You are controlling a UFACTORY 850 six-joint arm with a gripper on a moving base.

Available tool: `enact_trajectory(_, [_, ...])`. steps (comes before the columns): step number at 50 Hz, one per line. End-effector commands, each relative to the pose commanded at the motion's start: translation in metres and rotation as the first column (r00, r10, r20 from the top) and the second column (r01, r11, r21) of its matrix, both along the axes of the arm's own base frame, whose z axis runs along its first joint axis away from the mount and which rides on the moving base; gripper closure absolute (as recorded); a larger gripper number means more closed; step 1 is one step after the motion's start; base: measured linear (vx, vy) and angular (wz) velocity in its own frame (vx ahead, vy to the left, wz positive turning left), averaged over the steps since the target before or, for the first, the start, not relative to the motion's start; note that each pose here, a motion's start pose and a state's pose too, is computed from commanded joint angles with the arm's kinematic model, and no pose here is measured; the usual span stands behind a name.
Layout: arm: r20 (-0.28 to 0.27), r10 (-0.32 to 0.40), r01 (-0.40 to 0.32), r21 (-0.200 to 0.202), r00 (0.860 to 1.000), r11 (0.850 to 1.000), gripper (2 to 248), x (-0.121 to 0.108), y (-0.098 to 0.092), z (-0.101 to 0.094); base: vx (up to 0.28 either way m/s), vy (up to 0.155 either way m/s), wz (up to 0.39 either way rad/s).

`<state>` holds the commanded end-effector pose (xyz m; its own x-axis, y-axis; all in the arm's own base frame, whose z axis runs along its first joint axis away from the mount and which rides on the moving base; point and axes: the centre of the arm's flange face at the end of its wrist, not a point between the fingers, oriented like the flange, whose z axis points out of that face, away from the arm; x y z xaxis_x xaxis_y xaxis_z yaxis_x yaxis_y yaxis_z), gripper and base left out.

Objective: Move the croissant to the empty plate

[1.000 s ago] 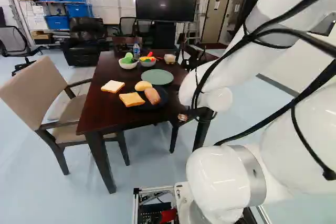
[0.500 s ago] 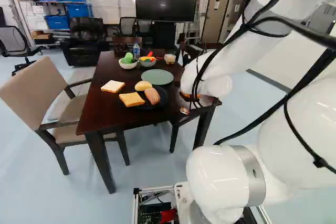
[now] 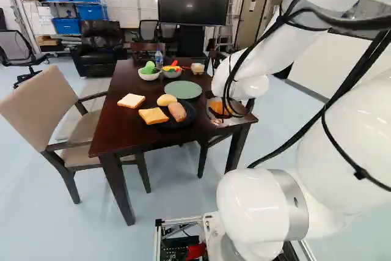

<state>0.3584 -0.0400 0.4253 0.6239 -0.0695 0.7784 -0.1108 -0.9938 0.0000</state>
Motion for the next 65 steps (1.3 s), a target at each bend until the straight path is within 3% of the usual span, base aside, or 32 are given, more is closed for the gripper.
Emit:
enact_trajectory(17, [-0.084,-0.003,0.004,0.003,0.996,1.000,3,0.007,-0.005,0.011,0.000,0.000,0.000])
enact_trajectory(35, [-0.192,0.095,-0.116,-0.099,0.977,0.988,3,0.013,-0.009,0.023,0.000,0.000,0.000])
enact_trajectory(50, [-0.296,0.186,-0.244,-0.173,0.937,0.954,3,0.016,-0.013,0.035,0.000,0.000,0.000])
enact_trajectory(65, [-0.406,0.267,-0.375,-0.213,0.874,0.902,3,0.016,-0.017,0.047,0.000,0.000,0.000])
